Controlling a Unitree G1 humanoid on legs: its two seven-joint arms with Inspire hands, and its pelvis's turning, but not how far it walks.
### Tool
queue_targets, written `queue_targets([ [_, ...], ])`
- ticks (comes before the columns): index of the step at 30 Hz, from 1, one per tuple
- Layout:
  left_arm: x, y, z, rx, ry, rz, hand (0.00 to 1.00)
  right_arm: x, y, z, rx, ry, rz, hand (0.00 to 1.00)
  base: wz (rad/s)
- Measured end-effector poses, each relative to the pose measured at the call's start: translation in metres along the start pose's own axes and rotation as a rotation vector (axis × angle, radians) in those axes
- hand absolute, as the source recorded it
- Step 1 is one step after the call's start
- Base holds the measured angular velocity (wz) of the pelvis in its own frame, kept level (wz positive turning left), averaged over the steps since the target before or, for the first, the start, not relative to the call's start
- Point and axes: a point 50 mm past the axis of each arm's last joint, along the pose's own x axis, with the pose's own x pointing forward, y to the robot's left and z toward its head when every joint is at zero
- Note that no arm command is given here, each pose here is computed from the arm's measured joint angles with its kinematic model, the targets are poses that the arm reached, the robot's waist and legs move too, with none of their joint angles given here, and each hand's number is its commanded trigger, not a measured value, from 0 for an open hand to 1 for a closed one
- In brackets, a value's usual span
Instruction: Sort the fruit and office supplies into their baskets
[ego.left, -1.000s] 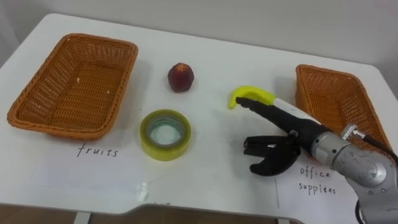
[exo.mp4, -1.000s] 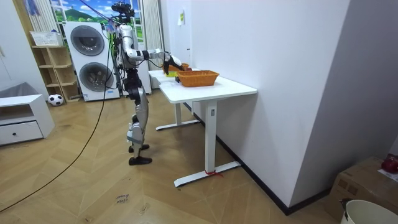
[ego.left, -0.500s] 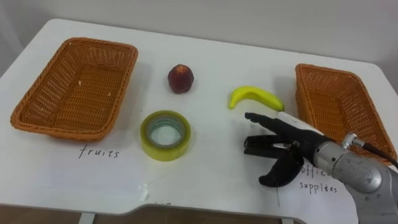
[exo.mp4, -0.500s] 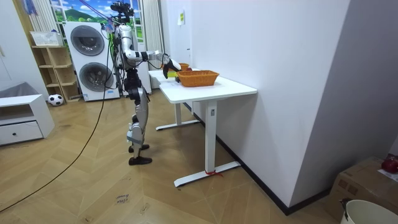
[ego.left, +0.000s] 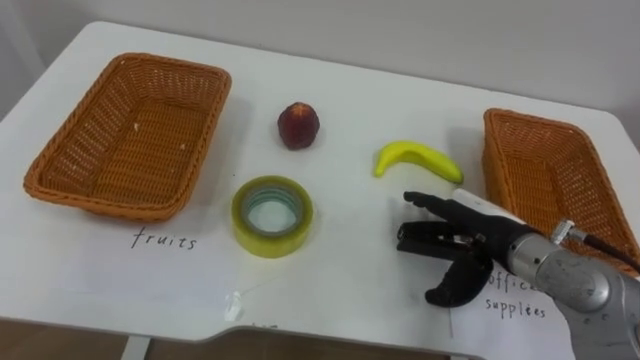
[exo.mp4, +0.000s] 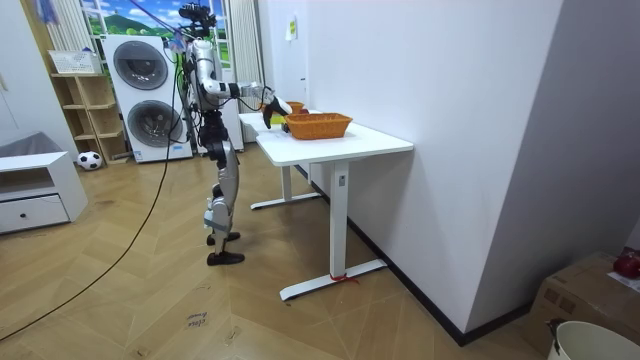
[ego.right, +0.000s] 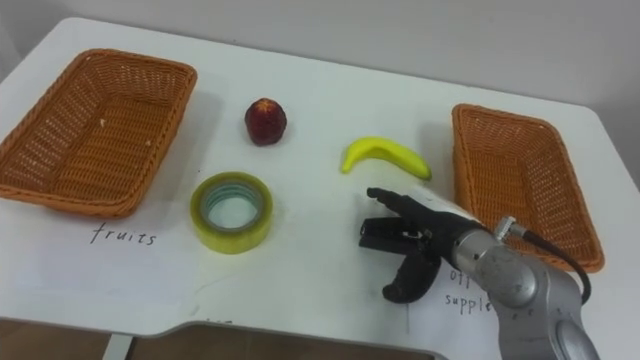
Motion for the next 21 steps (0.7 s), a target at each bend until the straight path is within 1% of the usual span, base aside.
queue_targets([
  [5,-0.0008,-0.0017,-0.0035,0.015,0.007,0.000,0.00,0.0005,0.0006,0.0006,0.005,-0.003,-0.004,0.00,0.00],
  [21,-0.0008,-0.0037,0.0027,-0.006,-0.019,-0.005,0.00,0.0038,0.0035,-0.0066,-0.017,0.051,-0.019,0.00,0.00],
])
